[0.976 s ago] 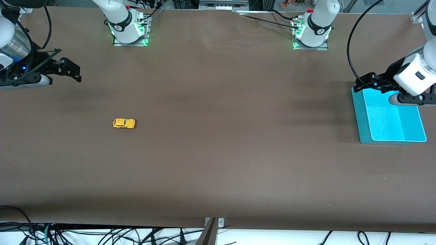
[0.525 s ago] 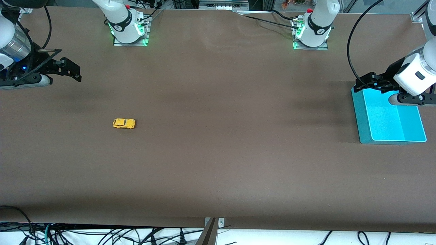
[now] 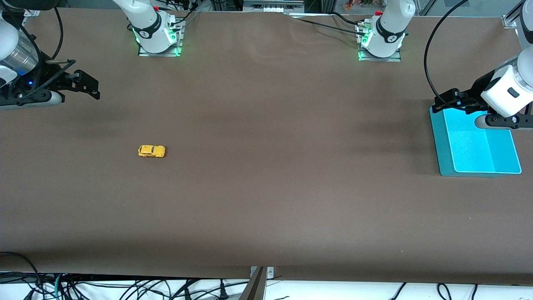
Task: Wind and store yellow beetle car
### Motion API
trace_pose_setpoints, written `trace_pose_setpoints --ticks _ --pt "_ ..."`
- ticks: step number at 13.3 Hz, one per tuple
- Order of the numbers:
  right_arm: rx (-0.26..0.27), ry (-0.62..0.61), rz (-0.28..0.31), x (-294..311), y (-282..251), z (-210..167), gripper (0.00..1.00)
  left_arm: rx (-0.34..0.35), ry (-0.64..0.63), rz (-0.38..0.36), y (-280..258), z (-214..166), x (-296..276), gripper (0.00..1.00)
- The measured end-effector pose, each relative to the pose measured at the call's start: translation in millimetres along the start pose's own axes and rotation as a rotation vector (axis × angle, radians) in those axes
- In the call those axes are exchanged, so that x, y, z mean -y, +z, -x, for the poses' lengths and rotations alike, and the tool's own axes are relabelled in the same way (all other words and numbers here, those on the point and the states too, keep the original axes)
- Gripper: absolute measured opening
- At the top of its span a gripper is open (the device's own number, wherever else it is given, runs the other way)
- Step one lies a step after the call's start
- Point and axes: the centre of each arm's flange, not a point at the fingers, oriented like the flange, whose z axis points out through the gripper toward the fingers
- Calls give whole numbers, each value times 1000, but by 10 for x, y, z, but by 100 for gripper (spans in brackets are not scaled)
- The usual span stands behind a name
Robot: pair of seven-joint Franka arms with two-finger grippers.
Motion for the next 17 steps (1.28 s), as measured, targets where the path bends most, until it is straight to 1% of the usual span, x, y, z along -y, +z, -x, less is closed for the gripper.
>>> trace_pose_setpoints --ticks 14,15,17 --pt "-19 -4 0 -15 -92 -26 100 0 2 0 2 0 -13 100" --pt "-12 -33 -1 -1 -64 -38 100 0 2 0 2 0 -13 100" --pt "9 -152 -5 43 44 -92 100 0 2 0 1 -1 -13 100"
